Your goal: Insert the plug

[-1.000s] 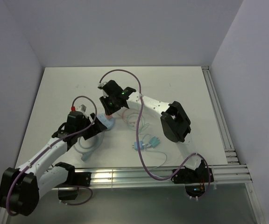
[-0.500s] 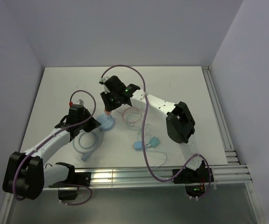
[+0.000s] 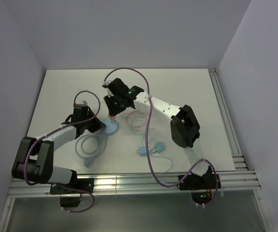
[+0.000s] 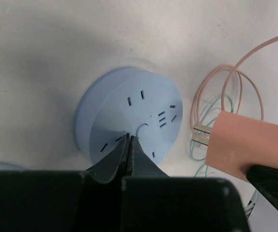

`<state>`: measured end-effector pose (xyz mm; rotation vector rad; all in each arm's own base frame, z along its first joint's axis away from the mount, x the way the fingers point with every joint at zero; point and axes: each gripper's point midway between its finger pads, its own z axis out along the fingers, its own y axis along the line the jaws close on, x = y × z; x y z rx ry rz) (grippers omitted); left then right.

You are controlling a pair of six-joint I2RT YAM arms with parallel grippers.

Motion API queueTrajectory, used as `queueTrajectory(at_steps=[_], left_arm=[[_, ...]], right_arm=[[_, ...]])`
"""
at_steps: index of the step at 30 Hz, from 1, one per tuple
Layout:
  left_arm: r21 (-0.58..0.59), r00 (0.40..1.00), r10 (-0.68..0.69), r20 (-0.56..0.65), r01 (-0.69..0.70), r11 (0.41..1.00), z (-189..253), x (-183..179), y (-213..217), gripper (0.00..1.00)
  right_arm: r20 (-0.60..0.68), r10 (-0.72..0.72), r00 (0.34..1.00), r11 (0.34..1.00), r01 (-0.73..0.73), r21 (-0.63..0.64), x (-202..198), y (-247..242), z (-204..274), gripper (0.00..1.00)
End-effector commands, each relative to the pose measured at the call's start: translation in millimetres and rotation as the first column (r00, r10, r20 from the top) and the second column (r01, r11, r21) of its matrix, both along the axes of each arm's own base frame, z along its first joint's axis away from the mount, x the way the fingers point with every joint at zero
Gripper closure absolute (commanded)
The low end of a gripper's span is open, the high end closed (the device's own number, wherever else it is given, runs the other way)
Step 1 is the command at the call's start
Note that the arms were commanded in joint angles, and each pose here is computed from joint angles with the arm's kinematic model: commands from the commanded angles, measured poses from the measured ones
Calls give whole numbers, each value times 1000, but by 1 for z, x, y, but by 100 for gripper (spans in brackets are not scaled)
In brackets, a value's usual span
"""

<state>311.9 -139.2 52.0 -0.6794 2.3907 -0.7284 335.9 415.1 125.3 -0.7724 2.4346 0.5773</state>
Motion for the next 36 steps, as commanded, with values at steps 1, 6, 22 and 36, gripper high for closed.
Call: queueTrajectory(at_steps=[1, 6, 22, 36], left_arm=[[-23, 999, -3, 51, 4, 1000, 12, 17, -3, 100], [-21, 1000, -9, 17, 9, 1000, 2, 15, -4, 100], [-10, 1000, -15, 15, 15, 1000, 1, 11, -2, 100], [-13, 1000, -18, 14, 18, 1000, 1, 10, -3, 100]], right_arm=[[13, 12, 1000, 1000, -12, 8, 6, 4, 9, 100], [-10, 4, 1000, 1000, -4, -14, 6, 3, 1, 100], [-32, 11, 999, 999, -12, -37, 3, 11, -17, 100], [-36, 12, 999, 999, -13, -40, 0, 20, -24, 100]])
